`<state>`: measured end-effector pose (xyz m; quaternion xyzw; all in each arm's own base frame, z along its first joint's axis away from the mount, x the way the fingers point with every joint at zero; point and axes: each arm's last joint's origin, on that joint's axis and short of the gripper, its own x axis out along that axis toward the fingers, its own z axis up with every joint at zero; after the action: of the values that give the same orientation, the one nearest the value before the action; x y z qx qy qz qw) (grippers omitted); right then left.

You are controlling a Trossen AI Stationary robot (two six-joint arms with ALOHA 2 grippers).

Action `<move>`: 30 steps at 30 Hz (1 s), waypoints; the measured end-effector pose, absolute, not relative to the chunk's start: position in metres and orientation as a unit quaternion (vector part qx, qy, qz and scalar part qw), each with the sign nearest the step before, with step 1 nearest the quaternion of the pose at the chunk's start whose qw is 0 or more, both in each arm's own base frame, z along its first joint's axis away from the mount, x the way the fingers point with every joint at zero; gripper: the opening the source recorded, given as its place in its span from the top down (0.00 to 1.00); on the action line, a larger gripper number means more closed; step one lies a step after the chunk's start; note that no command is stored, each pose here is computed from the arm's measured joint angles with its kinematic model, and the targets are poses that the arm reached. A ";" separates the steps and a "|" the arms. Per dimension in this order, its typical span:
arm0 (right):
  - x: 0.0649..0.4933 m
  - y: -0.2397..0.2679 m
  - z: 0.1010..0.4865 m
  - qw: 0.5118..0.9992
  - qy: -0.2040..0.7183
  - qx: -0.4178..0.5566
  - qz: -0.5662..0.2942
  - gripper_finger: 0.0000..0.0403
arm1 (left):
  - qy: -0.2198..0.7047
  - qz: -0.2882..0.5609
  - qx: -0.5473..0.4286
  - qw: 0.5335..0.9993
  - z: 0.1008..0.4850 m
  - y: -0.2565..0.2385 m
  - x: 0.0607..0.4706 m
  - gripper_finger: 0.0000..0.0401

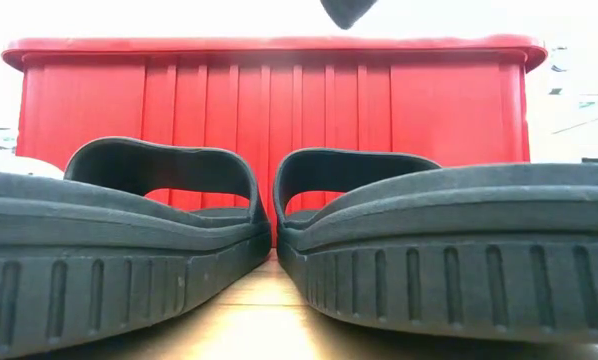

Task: Pick and place slides into bin
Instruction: Put the right black slide into the red bin

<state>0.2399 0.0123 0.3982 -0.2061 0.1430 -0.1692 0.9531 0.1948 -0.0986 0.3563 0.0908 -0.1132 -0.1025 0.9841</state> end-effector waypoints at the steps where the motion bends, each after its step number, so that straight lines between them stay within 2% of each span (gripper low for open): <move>1: 0.240 0.007 0.398 0.950 0.147 -0.209 -0.179 0.98 | -0.112 -0.080 0.100 0.985 0.357 -0.097 0.195 0.68; 4: 0.244 -0.009 0.396 0.939 0.161 -0.219 -0.209 0.98 | -0.115 -0.034 0.138 0.983 0.358 -0.095 0.195 0.68; 10: 0.247 -0.044 0.390 0.902 0.204 -0.247 -0.290 0.98 | -0.113 -0.016 0.220 0.969 0.358 -0.095 0.195 0.68; 12: 0.247 -0.055 0.388 0.889 0.219 -0.252 -0.314 0.98 | -0.114 0.015 0.229 0.967 0.360 -0.093 0.195 0.68; 19: 0.250 -0.088 0.376 0.860 0.266 -0.258 -0.351 0.98 | -0.145 0.212 0.173 0.951 0.385 -0.067 0.178 0.68; 25: 0.263 -0.106 0.353 0.836 0.332 -0.270 -0.343 0.98 | -0.156 0.252 0.138 0.945 0.396 -0.032 0.155 0.68; 30: 0.277 -0.115 0.333 0.841 0.363 -0.262 -0.303 0.98 | -0.163 0.255 0.134 0.944 0.397 -0.010 0.143 0.68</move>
<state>0.2771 -0.1150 0.3329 -0.2621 0.3628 -0.3030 0.8413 0.1432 -0.0097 0.3971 0.1340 -0.1625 0.2555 0.9436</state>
